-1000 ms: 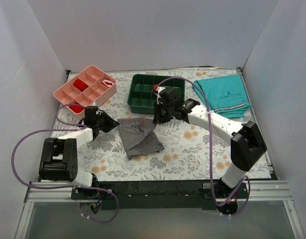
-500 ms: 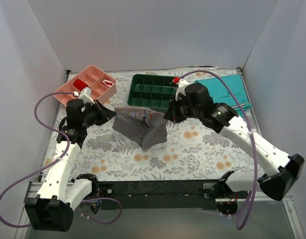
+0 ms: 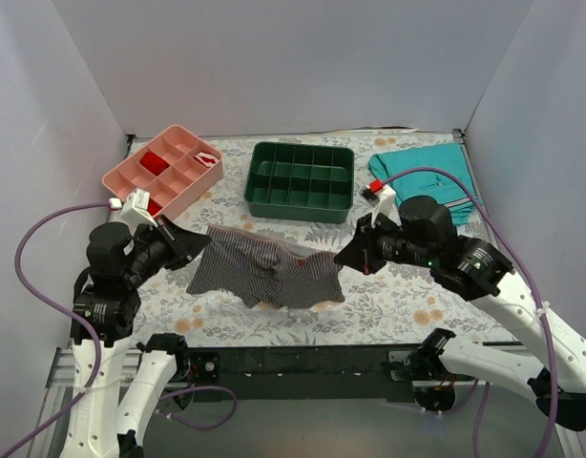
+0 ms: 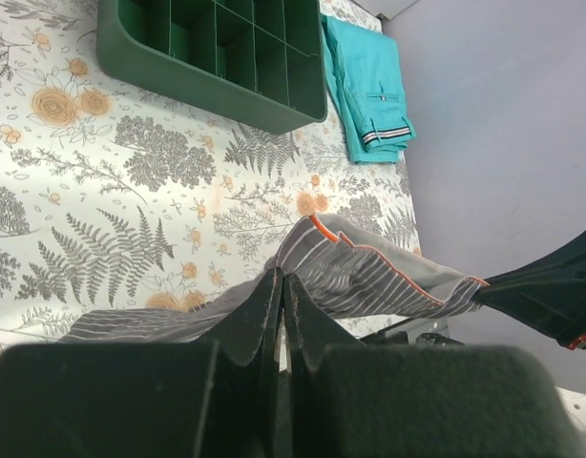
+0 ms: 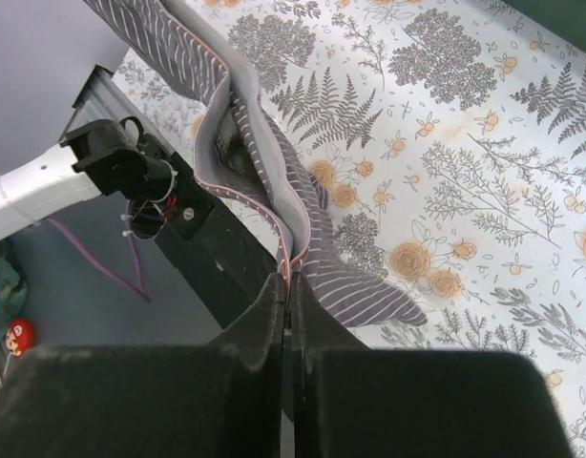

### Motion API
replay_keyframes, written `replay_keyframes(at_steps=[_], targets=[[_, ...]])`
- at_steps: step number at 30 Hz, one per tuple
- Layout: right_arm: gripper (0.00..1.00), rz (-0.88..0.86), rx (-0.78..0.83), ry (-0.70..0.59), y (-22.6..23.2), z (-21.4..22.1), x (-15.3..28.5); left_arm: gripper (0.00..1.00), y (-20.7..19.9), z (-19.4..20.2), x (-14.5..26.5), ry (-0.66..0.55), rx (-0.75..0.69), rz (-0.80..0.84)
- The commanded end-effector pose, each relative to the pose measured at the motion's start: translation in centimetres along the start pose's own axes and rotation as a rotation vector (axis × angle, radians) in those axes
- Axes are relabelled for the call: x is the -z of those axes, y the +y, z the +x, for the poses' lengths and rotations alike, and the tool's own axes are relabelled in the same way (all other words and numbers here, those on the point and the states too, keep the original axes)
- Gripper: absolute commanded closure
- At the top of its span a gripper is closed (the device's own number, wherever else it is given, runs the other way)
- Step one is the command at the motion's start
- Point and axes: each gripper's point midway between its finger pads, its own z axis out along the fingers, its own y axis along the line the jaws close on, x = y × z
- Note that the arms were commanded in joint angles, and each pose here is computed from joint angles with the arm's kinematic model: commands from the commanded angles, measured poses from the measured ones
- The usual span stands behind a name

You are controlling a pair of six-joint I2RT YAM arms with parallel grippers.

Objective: Roll the underwear
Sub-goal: Flatten out the underwear at the center of the board.

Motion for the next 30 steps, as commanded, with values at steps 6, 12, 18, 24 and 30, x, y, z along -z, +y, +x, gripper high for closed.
replay_keyframes(at_steps=[6, 12, 18, 24, 30], targets=[[0.99, -0.001, -0.075, -0.084, 1.0, -0.1, 4.4, 1.00, -0.5, 1.6, 3.1, 0.084, 0.115, -0.090], [0.96, 0.295, -0.137, -0.019, -4.2, 0.9, 3.4, 1.00, 2.9, 4.3, 0.6, 0.208, 0.213, -0.198], [0.96, 0.587, -0.113, 0.106, -12.1, 1.8, -0.2, 1.00, 6.5, 3.6, -3.9, 0.216, 0.171, -0.270], [0.96, 0.601, -0.137, 0.092, -18.2, 0.7, -3.8, 1.00, 9.6, 3.0, -9.8, 0.194, 0.144, -0.257], [0.97, 0.594, -0.146, 0.137, -22.4, 0.5, -6.9, 1.00, 11.3, 2.5, -14.0, 0.226, 0.132, -0.257]])
